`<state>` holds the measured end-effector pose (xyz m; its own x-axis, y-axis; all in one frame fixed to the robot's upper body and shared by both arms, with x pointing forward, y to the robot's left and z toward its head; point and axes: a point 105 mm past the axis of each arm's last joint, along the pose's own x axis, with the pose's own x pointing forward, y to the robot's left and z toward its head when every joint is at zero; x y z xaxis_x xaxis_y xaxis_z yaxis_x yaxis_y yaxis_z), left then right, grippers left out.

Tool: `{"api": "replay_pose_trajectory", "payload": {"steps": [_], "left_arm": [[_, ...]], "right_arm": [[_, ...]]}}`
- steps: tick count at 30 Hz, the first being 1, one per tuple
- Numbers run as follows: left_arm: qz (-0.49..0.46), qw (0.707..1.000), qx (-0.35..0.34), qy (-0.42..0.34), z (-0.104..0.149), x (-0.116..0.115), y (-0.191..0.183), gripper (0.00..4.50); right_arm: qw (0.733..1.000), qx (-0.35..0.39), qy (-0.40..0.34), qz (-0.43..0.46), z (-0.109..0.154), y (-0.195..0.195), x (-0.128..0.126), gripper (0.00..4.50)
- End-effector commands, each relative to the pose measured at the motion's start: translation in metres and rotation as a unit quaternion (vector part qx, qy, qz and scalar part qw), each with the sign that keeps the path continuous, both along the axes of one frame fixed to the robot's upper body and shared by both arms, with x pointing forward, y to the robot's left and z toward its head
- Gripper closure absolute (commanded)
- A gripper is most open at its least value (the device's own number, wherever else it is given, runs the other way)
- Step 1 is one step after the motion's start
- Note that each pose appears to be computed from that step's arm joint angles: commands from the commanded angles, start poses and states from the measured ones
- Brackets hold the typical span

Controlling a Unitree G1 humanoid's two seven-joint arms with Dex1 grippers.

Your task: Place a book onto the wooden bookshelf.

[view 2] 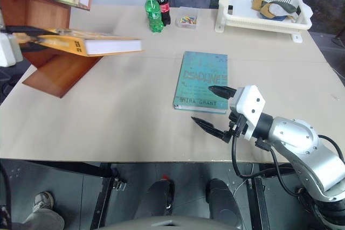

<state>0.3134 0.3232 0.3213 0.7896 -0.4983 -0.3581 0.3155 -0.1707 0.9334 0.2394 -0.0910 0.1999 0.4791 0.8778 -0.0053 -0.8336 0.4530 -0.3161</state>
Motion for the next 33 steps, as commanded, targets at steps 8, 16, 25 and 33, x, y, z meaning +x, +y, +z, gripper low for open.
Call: {"api": "replay_pose_trajectory", "payload": {"steps": [8,16,25,33], "left_arm": [[0.115,0.991,0.021,-0.063,0.023,0.002,0.033,3.71],[0.158,0.983,0.026,-0.090,0.026,0.002,0.048,3.71],[0.142,0.983,0.023,-0.116,0.030,-0.014,0.052,3.71],[0.106,0.984,0.015,-0.142,0.037,-0.026,0.046,3.71]], "right_arm": [[1.000,0.004,-0.012,0.006,0.005,0.003,-0.006,0.00],[1.000,0.004,-0.010,-0.001,0.004,0.003,-0.007,0.00],[1.000,0.004,-0.013,0.007,0.004,0.005,-0.003,0.00],[1.000,0.003,-0.012,0.015,0.003,0.007,0.001,0.00]]}}
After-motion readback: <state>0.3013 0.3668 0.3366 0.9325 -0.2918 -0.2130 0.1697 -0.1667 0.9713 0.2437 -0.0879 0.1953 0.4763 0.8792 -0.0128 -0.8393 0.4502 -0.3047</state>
